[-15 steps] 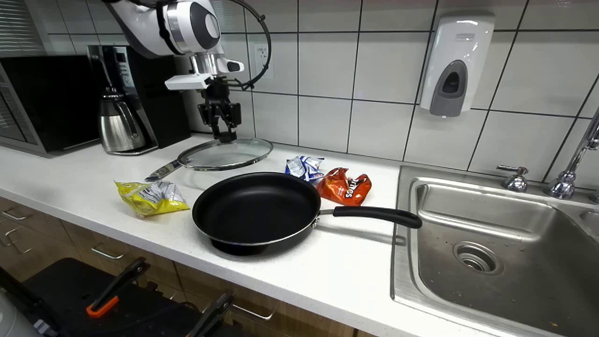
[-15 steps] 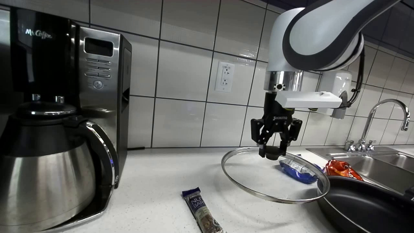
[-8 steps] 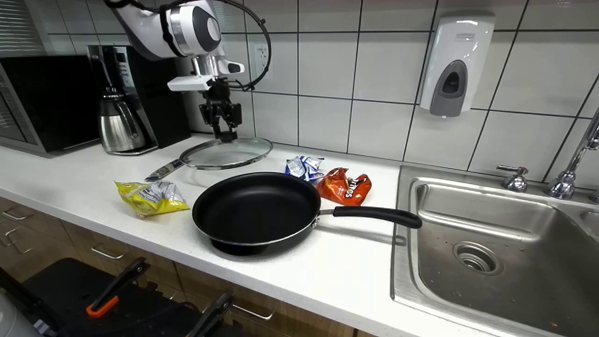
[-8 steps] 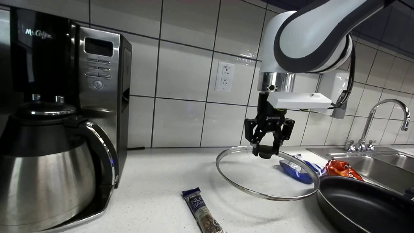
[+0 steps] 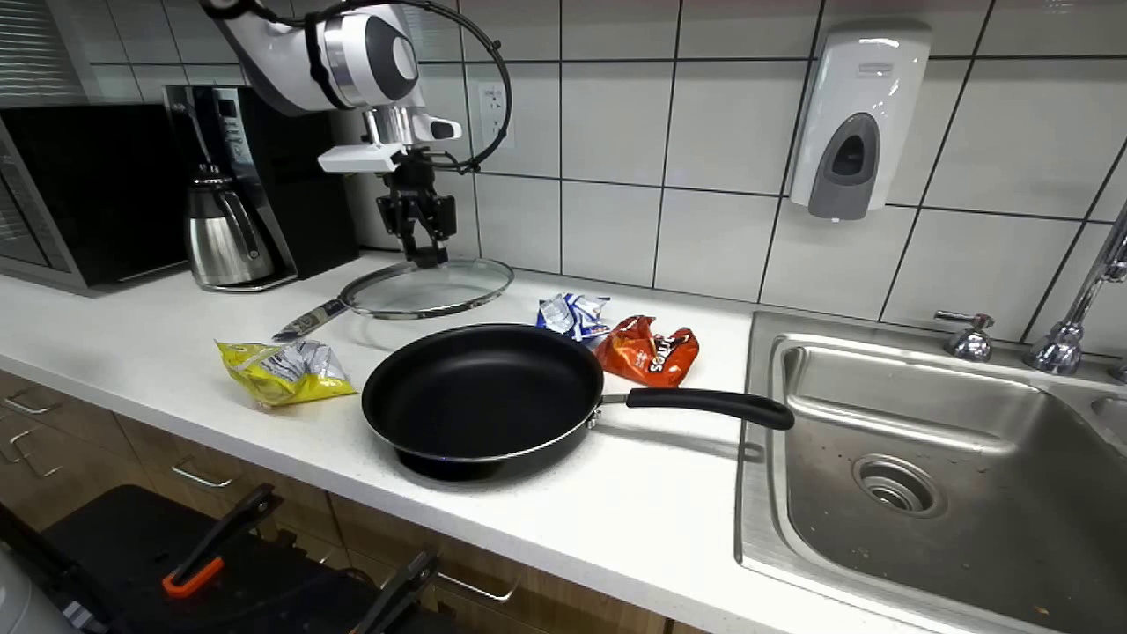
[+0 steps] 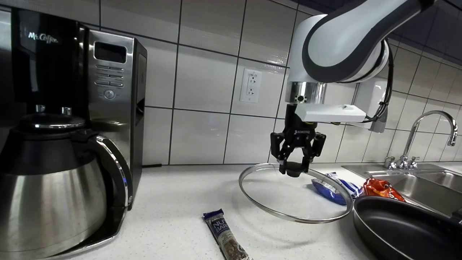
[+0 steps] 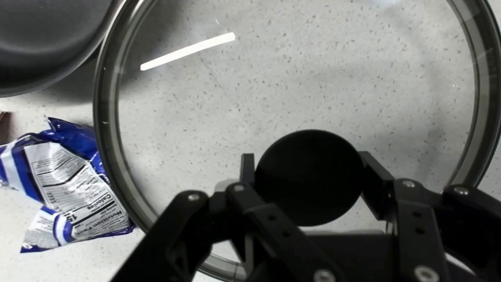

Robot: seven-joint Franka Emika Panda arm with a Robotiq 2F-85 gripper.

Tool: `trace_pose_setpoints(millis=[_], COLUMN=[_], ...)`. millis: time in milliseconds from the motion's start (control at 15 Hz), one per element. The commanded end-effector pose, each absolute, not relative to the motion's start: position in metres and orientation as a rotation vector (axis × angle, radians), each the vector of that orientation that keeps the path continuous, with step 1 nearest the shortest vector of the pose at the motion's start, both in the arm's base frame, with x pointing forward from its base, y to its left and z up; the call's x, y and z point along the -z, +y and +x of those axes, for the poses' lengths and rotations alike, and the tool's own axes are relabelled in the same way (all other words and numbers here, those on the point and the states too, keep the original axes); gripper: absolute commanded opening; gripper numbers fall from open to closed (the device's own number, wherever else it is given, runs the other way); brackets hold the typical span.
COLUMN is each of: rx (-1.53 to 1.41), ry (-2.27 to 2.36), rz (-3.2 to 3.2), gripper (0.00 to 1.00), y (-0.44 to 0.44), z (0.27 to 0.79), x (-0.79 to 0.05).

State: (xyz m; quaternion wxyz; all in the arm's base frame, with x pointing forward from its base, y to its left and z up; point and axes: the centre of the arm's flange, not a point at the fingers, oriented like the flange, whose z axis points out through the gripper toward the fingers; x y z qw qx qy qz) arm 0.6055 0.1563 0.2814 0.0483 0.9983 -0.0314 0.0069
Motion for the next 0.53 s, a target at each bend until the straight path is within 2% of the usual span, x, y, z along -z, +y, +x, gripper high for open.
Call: trace_pose_setpoints(millis=[0, 267, 333, 467], rx=[-0.041, -0.034, -0.044, -0.028], ry=[-0.098, -0.112, -0.122, -0.138], rz=[3.058, 3.070, 3.048, 3.051], gripper=[0.39, 0.39, 0.39, 0.39], y=[0.161, 0.161, 0.149, 0.147], z=[0.616, 0.617, 0.635, 0.637], x=[-0.298, -0.297, -0.275, -0.265])
